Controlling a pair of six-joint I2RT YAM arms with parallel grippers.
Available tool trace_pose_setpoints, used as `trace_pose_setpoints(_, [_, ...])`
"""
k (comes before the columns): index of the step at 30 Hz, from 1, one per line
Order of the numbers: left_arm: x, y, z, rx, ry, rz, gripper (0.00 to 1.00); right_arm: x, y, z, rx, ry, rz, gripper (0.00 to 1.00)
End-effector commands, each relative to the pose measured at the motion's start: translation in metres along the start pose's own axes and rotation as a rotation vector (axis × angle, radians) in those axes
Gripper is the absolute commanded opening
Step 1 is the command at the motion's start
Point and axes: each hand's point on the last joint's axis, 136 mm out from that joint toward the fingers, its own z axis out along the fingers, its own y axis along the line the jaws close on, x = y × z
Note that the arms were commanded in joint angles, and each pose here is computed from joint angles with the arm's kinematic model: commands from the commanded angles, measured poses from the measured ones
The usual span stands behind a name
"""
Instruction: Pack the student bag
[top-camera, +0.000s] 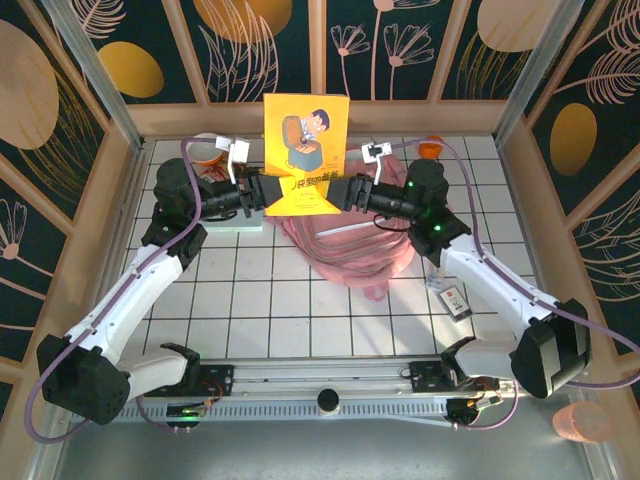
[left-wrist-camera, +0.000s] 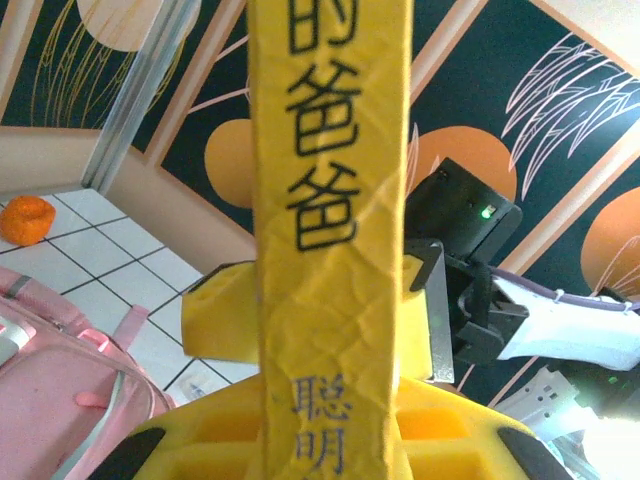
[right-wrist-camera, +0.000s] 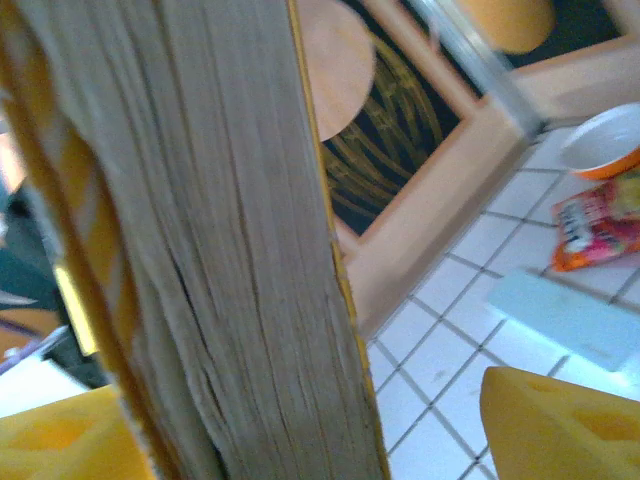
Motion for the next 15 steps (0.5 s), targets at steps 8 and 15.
trace_pose_setpoints(8, [-0.013,-0.02,0.001,0.07,-0.052,0.136,0.08,-0.002,0.055,-0.008,-0.264,0.01,-0.102,0.39])
trace_pose_setpoints(15, [-0.004,0.023,-0.009,-0.204,-0.028,0.249,0.65,-0.023,0.018,-0.046,0.003,-0.08,-0.183,0.0])
